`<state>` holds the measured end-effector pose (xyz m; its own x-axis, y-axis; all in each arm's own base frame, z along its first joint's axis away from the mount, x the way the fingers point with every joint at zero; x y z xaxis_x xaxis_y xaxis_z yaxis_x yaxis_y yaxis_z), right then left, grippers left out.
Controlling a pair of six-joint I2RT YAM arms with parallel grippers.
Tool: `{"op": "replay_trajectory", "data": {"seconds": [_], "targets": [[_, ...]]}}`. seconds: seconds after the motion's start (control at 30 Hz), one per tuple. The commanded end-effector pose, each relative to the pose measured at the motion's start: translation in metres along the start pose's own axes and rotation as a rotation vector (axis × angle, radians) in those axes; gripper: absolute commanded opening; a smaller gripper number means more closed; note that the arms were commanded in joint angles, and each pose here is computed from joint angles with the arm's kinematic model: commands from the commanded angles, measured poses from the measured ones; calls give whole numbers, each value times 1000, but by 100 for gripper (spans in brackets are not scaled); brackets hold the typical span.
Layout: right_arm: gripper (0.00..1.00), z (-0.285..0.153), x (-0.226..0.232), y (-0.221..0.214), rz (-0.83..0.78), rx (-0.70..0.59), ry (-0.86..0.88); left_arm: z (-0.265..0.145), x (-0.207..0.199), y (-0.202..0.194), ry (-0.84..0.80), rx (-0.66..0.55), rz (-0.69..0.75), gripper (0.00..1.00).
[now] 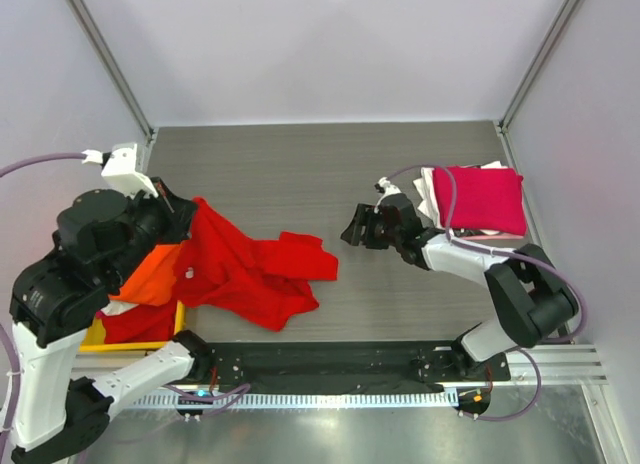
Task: Fold and stack the t-shirts
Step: Flatten the tshirt out
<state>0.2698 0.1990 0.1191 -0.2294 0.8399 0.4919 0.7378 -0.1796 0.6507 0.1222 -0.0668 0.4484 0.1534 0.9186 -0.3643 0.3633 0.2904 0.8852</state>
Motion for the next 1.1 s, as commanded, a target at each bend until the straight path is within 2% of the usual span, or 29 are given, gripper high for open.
{"op": "replay_trajectory", "data": {"seconds": [0.0,0.23,0.3,0.43,0.77,0.93,1.07], "targets": [[65,12,33,10,-24,-18,114,11,18,-12,136,16,68,0],[59,36,53,-18,-20,100,146,20,28,-30,182,57,101,0],[58,30,58,-23,-5,111,156,18,29,-29,193,47,102,0],[61,10,42,-45,19,127,60,18,31,-32,196,59,109,0],[63,-2,39,-82,64,200,117,23,34,-36,227,52,105,0],[56,7,49,-88,71,222,149,24,34,-35,230,58,108,0],[54,10,52,-94,62,244,93,24,35,-36,239,61,115,0]]}}
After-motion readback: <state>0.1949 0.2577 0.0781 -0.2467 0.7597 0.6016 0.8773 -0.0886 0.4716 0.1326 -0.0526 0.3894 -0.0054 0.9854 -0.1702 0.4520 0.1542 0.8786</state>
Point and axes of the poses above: each gripper's point midway between its finger pads, its own z axis out along the fingers, its own x axis along the line the jaws close on, y = z × x, the point moved 7 cm from there along -z, back along the fingers, and after that the axes turned 3 degrees about -z, right-handed, at the moved point
